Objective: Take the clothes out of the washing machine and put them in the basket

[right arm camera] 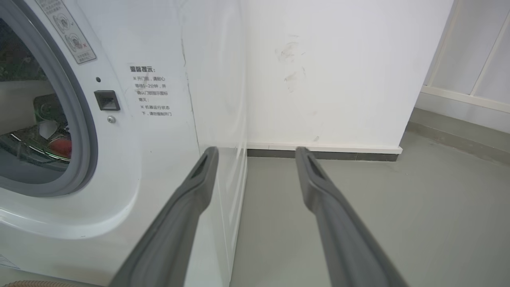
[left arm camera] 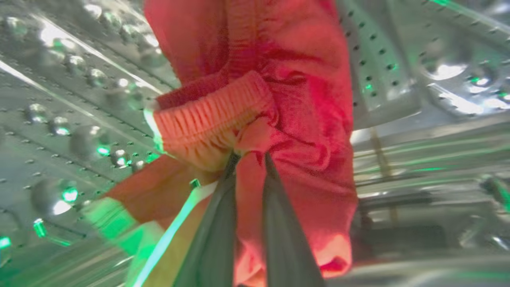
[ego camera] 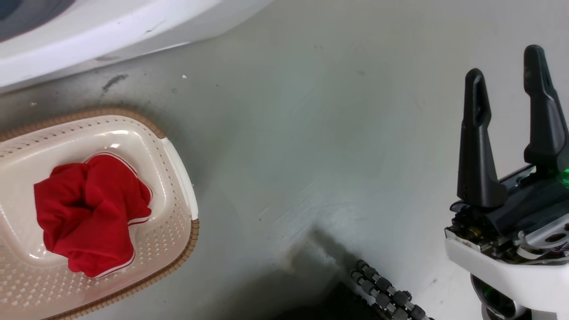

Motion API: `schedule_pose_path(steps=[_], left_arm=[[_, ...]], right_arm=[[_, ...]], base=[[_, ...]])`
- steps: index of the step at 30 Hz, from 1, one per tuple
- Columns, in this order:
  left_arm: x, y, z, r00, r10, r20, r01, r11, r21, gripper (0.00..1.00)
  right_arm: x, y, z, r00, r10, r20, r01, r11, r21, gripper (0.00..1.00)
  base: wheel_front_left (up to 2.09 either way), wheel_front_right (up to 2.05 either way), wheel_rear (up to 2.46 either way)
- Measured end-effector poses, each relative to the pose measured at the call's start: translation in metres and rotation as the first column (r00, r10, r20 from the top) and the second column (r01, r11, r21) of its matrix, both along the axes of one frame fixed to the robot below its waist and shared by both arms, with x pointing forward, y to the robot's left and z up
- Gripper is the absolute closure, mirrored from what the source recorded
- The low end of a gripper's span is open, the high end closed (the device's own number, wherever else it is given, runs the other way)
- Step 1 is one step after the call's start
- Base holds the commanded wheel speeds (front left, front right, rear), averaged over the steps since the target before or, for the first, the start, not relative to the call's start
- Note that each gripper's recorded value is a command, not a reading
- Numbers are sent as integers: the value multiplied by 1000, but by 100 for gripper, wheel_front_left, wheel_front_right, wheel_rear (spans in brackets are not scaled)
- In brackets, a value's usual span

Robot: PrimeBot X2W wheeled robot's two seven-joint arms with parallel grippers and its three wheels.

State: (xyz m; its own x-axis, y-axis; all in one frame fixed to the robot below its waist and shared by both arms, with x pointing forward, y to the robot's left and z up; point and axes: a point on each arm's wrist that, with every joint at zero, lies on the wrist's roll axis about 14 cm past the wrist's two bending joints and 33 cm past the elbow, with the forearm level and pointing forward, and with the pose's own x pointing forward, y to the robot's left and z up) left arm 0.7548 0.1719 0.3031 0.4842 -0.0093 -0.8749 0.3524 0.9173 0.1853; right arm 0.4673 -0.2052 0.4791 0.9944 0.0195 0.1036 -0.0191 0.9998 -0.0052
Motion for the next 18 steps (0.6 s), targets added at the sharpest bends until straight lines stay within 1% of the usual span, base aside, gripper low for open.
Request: schedule_pose_path(steps=[3, 5, 8, 12, 18], left_arm=[[1, -3, 16, 999, -10, 37, 11, 1000, -21, 100], [-3, -5, 22, 999, -25, 43, 26, 1000, -15, 100], [-9, -11, 32, 998, -38, 53, 40, 998, -46, 100], [-23, -23, 43, 996, -65, 62, 70, 994, -86, 100], [-47, -23, 64, 992, -96, 81, 103, 990, -100, 100]], right_arm=[[-2, 2, 8, 1000, 7, 18, -7, 1000, 3, 0], [-4, 4, 14, 999, 11, 32, -11, 1000, 0, 0], [-6, 6, 24, 998, 17, 55, -17, 1000, 1, 0], [-13, 10, 37, 996, 25, 82, -25, 1000, 4, 0], [-26, 11, 57, 992, 24, 120, -24, 1000, 1, 0]], base=[[0, 0, 0], [0, 0, 0], [0, 0, 0], [0, 0, 0], [0, 0, 0]])
